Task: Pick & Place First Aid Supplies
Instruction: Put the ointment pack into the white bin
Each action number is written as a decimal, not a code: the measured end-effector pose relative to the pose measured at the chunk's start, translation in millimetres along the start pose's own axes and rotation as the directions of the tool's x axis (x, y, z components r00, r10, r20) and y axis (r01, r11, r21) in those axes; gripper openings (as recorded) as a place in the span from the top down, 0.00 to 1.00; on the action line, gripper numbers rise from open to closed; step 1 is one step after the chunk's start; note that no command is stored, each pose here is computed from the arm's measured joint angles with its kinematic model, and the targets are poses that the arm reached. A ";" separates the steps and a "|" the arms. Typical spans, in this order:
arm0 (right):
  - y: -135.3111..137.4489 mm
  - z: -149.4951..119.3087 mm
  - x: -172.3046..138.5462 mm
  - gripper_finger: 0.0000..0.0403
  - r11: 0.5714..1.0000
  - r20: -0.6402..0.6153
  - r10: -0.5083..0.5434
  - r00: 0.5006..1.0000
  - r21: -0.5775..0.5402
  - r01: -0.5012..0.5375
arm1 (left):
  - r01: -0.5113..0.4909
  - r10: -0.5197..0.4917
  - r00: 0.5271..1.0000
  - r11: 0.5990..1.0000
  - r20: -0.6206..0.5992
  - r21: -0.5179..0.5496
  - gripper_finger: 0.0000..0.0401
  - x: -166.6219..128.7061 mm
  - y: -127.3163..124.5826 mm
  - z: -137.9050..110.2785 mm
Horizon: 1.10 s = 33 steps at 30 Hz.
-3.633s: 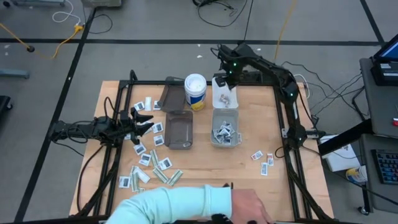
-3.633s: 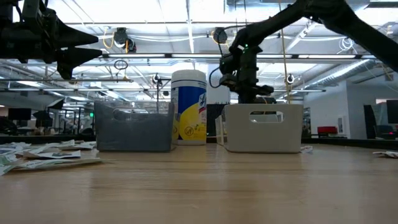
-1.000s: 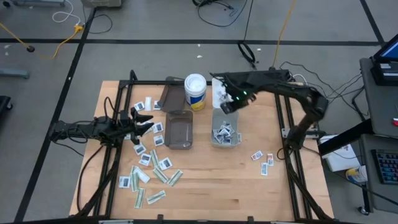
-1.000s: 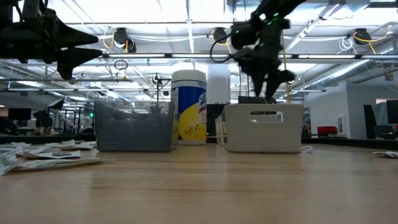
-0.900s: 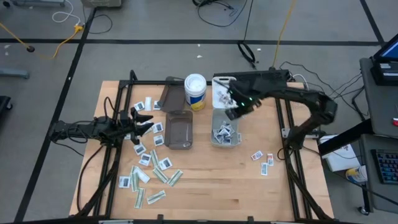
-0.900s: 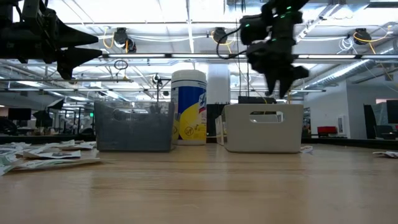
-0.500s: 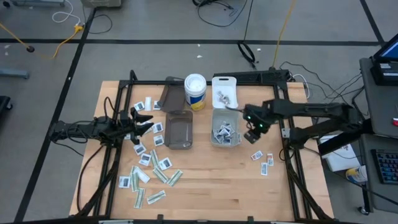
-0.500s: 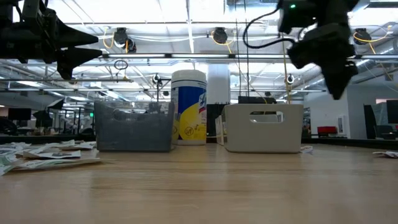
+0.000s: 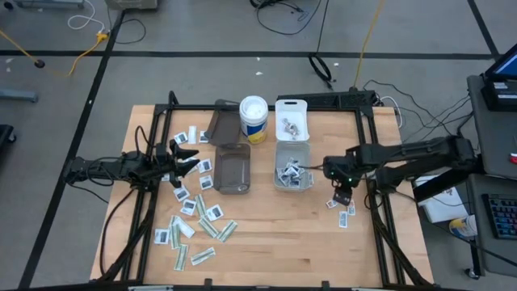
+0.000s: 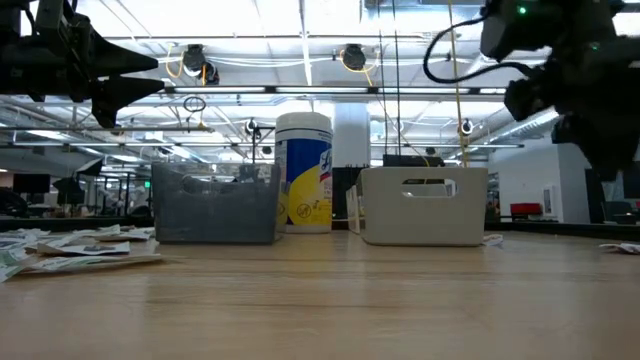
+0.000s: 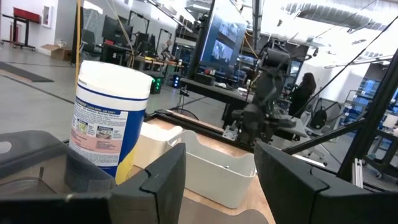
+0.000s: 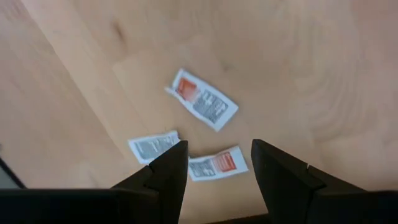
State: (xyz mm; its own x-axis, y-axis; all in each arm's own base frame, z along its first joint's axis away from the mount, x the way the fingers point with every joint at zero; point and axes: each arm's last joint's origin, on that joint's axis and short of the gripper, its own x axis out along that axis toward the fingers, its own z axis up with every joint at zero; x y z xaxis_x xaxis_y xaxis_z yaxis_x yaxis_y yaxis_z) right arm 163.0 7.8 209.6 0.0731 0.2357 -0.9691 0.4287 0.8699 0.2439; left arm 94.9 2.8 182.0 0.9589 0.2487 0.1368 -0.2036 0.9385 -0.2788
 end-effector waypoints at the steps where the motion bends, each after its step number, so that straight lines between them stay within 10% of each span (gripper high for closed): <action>1: 0.4 -1.3 4.2 0.58 1.000 -0.010 -0.004 1.000 -0.016 0.004 | 0.000 0.000 1.000 1.000 0.000 0.000 0.51 0.0 0.0 0.0; 26: 12.4 -0.7 80.1 0.58 0.966 0.003 -0.162 0.987 -0.205 0.159 | 0.000 0.000 1.000 1.000 0.000 0.000 0.51 0.0 0.0 0.0; 33: 10.6 -0.4 82.6 0.76 0.959 -0.001 -0.203 0.979 -0.202 0.198 | 0.000 0.000 1.000 1.000 0.000 0.000 0.51 0.0 0.0 0.0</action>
State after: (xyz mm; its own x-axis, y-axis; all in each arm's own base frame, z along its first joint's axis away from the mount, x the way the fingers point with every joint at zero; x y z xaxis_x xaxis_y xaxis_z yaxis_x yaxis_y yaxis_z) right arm 173.2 36.7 132.2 -0.0161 0.0548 -0.9984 0.2440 0.9685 0.0492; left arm 94.9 2.8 182.0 0.9589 0.2487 0.1367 -0.2036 0.9385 -0.2790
